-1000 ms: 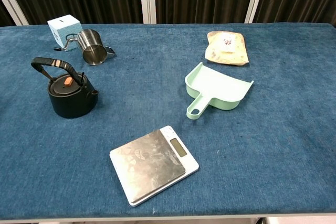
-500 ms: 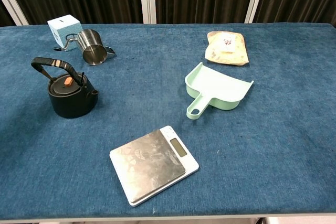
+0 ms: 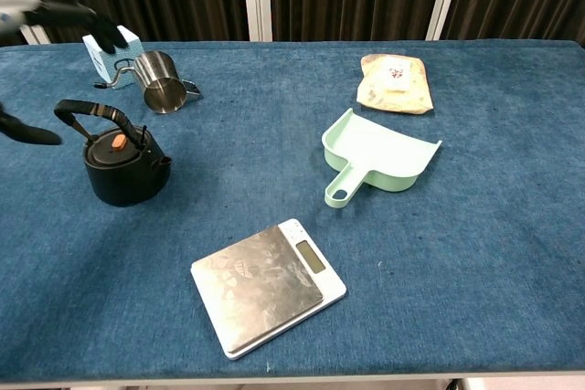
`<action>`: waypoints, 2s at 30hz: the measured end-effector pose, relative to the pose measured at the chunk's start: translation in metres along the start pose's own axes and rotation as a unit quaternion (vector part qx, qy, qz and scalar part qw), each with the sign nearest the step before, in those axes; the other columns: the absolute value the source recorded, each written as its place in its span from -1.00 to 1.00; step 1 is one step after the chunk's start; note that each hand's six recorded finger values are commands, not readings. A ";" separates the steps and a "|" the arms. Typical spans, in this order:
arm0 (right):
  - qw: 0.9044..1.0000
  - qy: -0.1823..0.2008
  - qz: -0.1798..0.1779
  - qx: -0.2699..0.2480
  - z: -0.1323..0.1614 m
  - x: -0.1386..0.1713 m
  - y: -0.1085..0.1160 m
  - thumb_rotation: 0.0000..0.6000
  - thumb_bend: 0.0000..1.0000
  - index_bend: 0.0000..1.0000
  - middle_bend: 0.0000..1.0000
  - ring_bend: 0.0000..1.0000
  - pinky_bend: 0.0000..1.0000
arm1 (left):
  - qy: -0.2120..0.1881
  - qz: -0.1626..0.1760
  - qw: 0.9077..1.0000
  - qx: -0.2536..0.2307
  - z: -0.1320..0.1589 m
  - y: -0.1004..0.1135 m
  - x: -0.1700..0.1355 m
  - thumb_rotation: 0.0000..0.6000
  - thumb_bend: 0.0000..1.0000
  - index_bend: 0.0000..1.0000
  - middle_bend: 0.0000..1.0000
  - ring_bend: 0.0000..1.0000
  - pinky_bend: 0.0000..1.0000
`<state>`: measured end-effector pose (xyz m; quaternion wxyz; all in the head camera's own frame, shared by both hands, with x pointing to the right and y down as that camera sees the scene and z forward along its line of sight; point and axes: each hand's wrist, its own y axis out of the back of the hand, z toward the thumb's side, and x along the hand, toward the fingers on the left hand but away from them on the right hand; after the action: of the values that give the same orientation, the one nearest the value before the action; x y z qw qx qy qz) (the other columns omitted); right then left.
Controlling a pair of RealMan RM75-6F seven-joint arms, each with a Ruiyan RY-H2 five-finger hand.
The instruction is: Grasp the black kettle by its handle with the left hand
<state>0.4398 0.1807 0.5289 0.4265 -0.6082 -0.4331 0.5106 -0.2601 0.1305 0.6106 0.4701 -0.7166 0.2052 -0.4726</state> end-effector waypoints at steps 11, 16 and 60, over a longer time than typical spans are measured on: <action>1.000 -0.006 0.007 -0.003 -0.006 0.002 -0.004 1.00 -0.80 -1.00 -0.95 -1.00 -1.00 | 0.030 -0.056 0.998 0.007 0.024 -0.021 0.029 1.00 -0.78 -0.34 -0.22 -0.40 -1.00; 1.000 -0.007 0.010 -0.003 -0.007 0.002 -0.006 1.00 -0.80 -1.00 -0.95 -1.00 -1.00 | 0.046 -0.065 0.997 0.018 0.025 -0.026 0.033 1.00 -0.78 -0.26 -0.15 -0.34 -1.00; 1.000 -0.013 0.020 -0.007 -0.009 0.000 -0.014 1.00 -0.80 -1.00 -0.95 -1.00 -1.00 | 0.059 -0.114 0.992 0.009 0.022 -0.062 0.032 1.00 -0.78 0.48 0.61 0.35 -1.00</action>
<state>0.4470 0.1838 0.5437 0.4060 -0.6128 -0.4299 0.5242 -0.2349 0.1469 0.6774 0.4066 -0.7018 0.1458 -0.5664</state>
